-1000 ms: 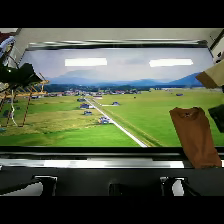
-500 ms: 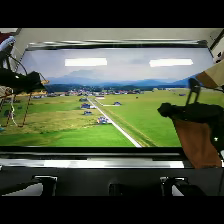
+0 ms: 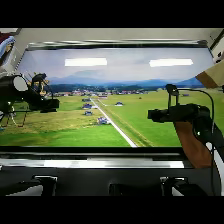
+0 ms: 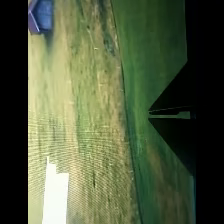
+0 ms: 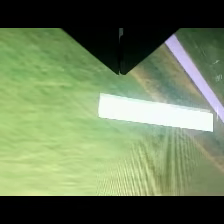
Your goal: Fold the clothes and pants, and hang the long-sleeved shirts on hangers.
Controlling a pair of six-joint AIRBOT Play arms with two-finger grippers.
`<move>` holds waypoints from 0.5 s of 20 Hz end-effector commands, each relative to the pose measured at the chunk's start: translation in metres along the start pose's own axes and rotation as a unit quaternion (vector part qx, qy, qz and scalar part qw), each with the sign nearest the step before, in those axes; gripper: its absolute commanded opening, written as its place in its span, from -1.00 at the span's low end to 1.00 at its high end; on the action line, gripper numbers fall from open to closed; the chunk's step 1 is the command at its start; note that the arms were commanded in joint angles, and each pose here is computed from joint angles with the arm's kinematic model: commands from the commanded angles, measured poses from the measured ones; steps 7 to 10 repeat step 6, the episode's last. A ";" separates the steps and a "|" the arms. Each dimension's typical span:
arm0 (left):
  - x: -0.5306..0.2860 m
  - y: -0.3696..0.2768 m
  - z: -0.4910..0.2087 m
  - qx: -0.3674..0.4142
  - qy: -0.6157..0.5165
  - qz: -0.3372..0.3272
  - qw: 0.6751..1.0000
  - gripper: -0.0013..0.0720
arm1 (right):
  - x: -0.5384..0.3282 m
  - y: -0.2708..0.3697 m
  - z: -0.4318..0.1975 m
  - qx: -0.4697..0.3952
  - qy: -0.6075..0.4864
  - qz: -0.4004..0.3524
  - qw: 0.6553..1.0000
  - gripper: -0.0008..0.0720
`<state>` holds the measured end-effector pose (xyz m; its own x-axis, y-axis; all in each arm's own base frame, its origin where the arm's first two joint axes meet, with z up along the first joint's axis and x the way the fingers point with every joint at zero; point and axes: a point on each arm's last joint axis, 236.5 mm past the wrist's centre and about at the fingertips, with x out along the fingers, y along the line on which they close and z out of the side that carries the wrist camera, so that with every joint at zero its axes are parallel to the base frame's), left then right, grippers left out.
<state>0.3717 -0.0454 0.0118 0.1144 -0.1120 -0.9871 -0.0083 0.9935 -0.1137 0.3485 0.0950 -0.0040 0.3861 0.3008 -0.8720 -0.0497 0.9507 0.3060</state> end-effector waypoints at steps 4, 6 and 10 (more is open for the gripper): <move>0.017 0.004 -0.010 0.006 0.024 0.016 1.000 -0.81 | 0.002 -0.001 -0.005 -0.005 0.011 -0.004 1.000 -0.83; 0.017 0.004 -0.010 0.006 0.024 0.016 1.000 -0.81 | 0.002 -0.001 -0.005 -0.005 0.011 -0.004 1.000 -0.83; 0.017 0.004 -0.010 0.006 0.024 0.016 1.000 -0.81 | 0.002 -0.001 -0.005 -0.005 0.011 -0.004 1.000 -0.83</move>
